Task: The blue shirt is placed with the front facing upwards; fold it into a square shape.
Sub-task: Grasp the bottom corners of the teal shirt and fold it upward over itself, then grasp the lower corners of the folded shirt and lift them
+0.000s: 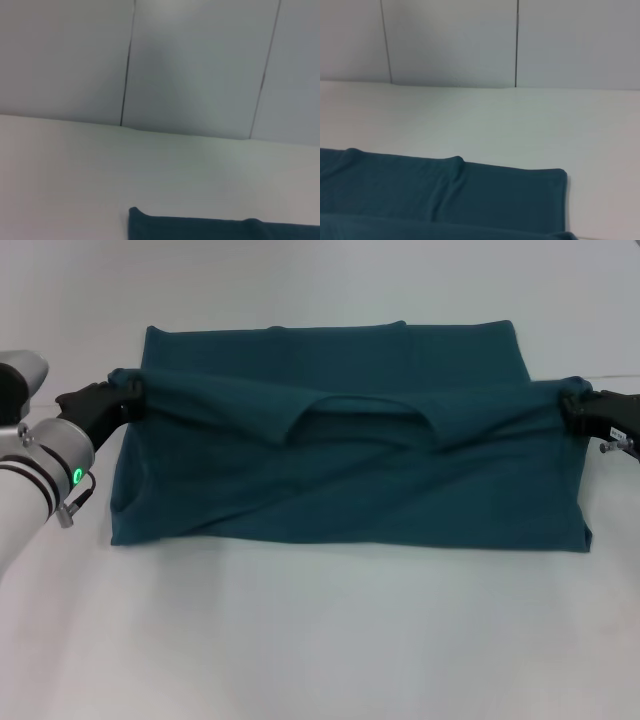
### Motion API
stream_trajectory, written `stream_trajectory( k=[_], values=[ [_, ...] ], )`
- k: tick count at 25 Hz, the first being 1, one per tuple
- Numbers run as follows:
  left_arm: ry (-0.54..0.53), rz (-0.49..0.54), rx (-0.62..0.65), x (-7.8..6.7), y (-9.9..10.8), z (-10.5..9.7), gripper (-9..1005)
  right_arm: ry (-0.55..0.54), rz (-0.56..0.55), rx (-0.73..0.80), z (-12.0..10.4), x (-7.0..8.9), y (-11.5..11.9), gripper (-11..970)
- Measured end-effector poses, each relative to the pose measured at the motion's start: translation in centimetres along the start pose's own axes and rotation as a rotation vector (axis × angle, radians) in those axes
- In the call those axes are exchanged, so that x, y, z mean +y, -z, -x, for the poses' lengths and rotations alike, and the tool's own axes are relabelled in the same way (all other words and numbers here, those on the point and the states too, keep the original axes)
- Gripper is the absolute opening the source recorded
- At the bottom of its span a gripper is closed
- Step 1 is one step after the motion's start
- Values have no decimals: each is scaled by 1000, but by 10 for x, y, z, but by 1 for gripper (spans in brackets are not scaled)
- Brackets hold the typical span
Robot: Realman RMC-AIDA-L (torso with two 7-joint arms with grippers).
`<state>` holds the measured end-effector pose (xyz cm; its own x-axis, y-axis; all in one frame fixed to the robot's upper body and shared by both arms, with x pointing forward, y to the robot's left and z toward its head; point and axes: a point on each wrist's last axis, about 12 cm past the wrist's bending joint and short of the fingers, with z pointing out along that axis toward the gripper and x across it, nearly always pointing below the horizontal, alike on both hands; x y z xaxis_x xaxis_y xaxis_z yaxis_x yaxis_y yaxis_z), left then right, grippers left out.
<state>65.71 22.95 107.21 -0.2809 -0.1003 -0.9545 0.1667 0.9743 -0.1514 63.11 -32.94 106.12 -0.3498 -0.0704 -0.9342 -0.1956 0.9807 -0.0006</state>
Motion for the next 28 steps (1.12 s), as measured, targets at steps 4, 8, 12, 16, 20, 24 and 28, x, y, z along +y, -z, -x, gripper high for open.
stream_trajectory(
  k=[4, 8, 12, 16, 20, 24, 28],
  values=[
    [18, 12, -3, 2, 1, -1, 160, 31, 20, 19, 4, 4, -4, 145],
    [43, 28, -7, 5, 2, -2, 282, 78, 29, 52, 9, 11, -12, 194],
    [48, 28, -12, 5, 3, -2, 454, 88, 23, 66, 12, 16, -17, 303],
    [51, 27, -14, 4, 3, -2, 576, 96, 13, 72, 15, 16, -18, 378],
    [53, 26, -13, 4, 3, -3, 651, 109, 5, 84, 14, 15, -19, 454],
    [61, 29, -16, 5, 3, -3, 688, 100, 1, 88, 14, 15, -19, 550],
    [72, 36, -25, 6, 3, -2, 687, 67, -2, 79, 17, 11, -18, 711]
  ],
)
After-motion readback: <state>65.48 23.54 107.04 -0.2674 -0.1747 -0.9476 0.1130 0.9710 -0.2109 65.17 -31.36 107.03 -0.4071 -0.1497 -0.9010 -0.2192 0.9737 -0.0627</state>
